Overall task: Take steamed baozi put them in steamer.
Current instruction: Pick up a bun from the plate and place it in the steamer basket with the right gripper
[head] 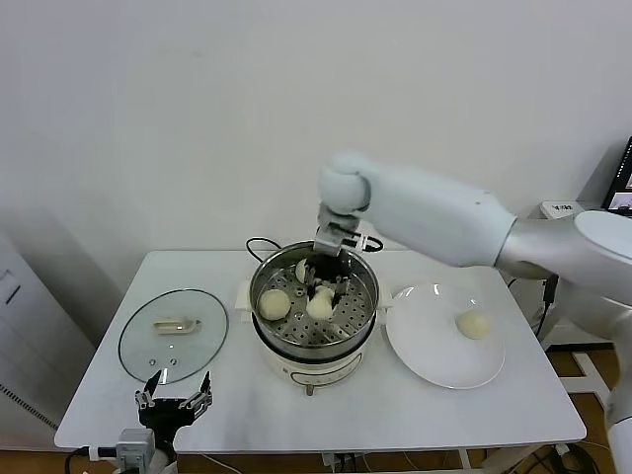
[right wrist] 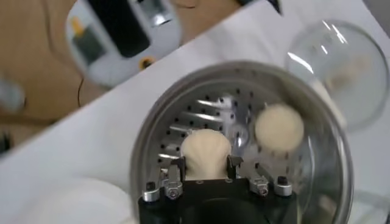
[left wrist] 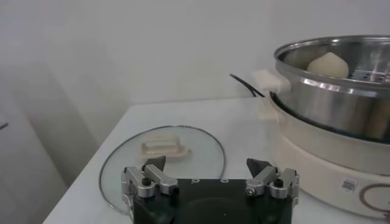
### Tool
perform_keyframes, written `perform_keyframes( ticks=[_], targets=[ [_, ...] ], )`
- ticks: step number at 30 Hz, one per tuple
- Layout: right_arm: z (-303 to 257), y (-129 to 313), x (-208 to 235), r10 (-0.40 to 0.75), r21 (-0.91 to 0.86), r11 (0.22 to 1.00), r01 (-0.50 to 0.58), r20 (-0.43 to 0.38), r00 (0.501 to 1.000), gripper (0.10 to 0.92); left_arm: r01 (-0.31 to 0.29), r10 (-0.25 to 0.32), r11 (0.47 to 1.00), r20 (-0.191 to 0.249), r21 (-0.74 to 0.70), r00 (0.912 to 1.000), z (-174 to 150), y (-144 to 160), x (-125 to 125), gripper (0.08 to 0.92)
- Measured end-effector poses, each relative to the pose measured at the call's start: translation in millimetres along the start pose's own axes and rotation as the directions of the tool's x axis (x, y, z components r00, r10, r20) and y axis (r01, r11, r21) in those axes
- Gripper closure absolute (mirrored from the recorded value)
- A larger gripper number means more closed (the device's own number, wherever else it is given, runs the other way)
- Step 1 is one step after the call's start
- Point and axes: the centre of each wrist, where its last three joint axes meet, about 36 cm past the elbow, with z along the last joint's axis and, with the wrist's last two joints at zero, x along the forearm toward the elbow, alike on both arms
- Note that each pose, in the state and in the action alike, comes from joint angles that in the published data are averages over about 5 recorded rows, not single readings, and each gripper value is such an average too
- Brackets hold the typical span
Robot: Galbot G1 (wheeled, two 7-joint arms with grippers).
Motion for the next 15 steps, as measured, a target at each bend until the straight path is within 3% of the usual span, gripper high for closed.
perform_keyframes(
  ticks=[7,15],
  targets=[
    [-22,-15,-27,-0.082,0.184,0.979,0.089,-0.047,0.996,0.589,0.001,-0.001,1.0,-0.001,-0.001,1.0,0,0,1,0.177],
    [-43,-27,-48,-0.125,0.249,0.957,0.147,-0.102,0.987,0.581,-0.003,0.003,1.0,-0.003,0.0,1.0,1,-1,2,0.177]
  ],
)
